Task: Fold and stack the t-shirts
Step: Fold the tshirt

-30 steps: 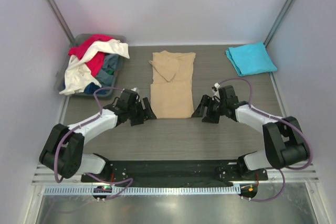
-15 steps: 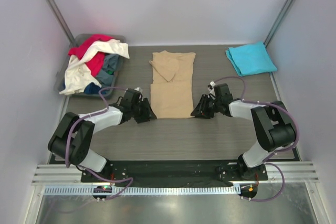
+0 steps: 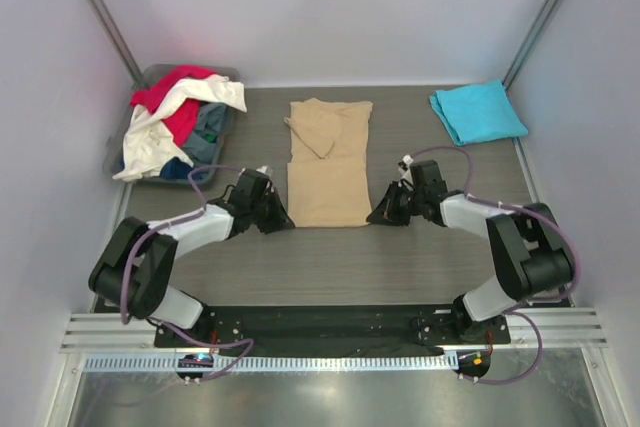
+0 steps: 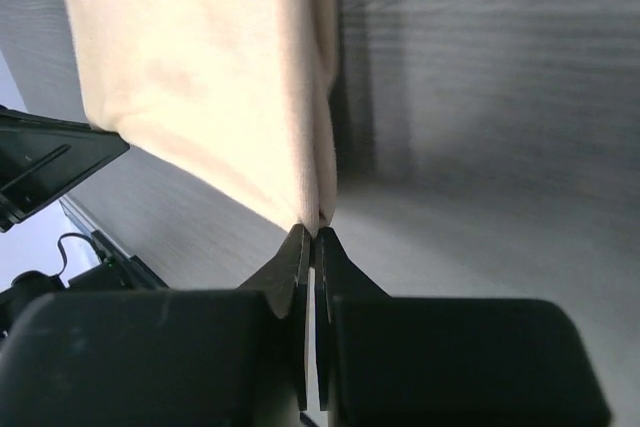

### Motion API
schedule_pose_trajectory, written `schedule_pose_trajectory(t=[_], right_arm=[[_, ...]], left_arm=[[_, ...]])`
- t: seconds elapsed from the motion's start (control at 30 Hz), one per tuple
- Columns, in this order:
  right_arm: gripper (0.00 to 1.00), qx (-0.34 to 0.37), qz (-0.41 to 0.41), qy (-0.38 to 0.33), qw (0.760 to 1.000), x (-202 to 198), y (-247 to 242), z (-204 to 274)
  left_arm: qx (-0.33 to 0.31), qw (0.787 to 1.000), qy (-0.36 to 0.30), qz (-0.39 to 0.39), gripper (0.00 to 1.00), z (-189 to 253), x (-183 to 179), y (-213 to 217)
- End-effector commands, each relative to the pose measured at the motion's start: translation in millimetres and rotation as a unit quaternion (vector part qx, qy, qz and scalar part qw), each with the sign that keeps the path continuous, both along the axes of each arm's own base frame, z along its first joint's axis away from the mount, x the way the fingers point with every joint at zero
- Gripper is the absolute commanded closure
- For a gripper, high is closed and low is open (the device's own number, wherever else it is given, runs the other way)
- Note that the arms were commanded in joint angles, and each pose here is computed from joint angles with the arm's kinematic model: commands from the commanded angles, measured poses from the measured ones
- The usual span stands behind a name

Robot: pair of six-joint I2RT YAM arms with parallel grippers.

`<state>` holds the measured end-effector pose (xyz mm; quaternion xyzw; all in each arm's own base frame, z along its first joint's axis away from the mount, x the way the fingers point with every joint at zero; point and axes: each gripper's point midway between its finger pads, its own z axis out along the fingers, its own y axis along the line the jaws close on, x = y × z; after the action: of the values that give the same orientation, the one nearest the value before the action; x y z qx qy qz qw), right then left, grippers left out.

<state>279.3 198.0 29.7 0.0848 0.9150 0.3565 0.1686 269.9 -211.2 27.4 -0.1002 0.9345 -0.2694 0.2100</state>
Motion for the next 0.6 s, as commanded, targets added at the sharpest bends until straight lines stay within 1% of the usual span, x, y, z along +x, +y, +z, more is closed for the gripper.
schedule_pose_trajectory(t=[0.0,0.03,0.07,0.1,0.13,0.17,0.2,0.23,0.27,0.3,0.33,0.37,0.4,0.43,0.47,0.53,0.57], right_arm=[[0.99,0.000,0.001,-0.023,1.000,-14.6,-4.0,29.0],[0.99,-0.005,-0.004,-0.025,1.000,-18.1,-7.3,33.4],[0.99,-0.009,-0.007,-0.020,1.000,-30.2,-11.5,40.8],[0.99,-0.011,-0.011,-0.022,1.000,-35.4,-13.6,46.7],[0.99,-0.023,-0.017,-0.006,1.000,-47.3,-19.4,46.5],[0.99,-0.019,-0.021,-0.028,0.999,-52.8,-21.7,62.6],[0.99,-0.018,-0.025,-0.028,0.999,-59.0,-23.5,67.8],[0.99,-0.026,-0.027,-0.010,0.999,-72.2,-27.7,66.8],[0.99,-0.018,-0.031,-0.034,0.999,-78.4,-30.0,82.8],[0.99,-0.020,-0.034,-0.034,0.999,-85.0,-32.4,86.4],[0.99,-0.018,-0.036,-0.036,0.999,-92.5,-33.0,92.2],[0.99,-0.022,-0.038,-0.025,0.999,-103.7,-36.7,94.3],[0.99,-0.011,-0.041,-0.044,0.998,-110.1,-38.0,107.4],[0.99,-0.004,-0.045,-0.048,0.998,-114.1,-38.7,114.2],[0.99,0.004,-0.051,-0.047,0.998,-118.4,-38.7,124.6],[0.99,0.009,-0.059,-0.059,0.996,-119.9,-40.8,140.3],[0.99,0.012,-0.058,-0.077,0.995,-115.2,-40.2,155.7]], left_arm=[[-0.018,0.999,-0.027,-0.013,1.00,33.3,-18.7,-8.1],[-0.017,0.999,-0.028,-0.014,1.00,37.9,-25.0,-9.4],[-0.019,0.999,-0.034,-0.016,1.00,44.7,-31.3,-10.7],[-0.021,0.999,-0.042,-0.019,1.00,56.6,-43.7,-13.5],[-0.025,0.998,-0.046,-0.019,1.00,64.1,-50.4,-15.3],[-0.028,0.998,-0.049,-0.031,1.00,71.1,-61.8,-21.4],[-0.034,0.998,-0.056,-0.020,1.00,84.0,-69.9,-18.5],[-0.040,0.997,-0.059,-0.020,1.00,92.8,-75.8,-19.4],[-0.043,0.997,-0.061,-0.030,1.00,99.2,-86.9,-23.5],[-0.038,0.997,-0.054,-0.028,1.00,102.1,-96.8,-19.4],[-0.058,0.996,-0.069,-0.020,1.00,121.8,-101.3,-18.6],[-0.061,0.995,-0.079,-0.010,1.00,131.2,-103.9,-14.9],[-0.052,0.996,-0.073,-0.016,1.00,132.9,-117.0,-10.8],[-0.055,0.995,-0.084,0.000,1.00,141.5,-117.4,-5.9],[-0.076,0.992,-0.102,0.001,1.00,162.2,-121.2,-2.7],[-0.061,0.992,-0.106,0.008,1.00,171.1,-125.9,10.5],[-0.055,0.990,-0.132,0.019,1.00,188.3,-119.9,17.3]])
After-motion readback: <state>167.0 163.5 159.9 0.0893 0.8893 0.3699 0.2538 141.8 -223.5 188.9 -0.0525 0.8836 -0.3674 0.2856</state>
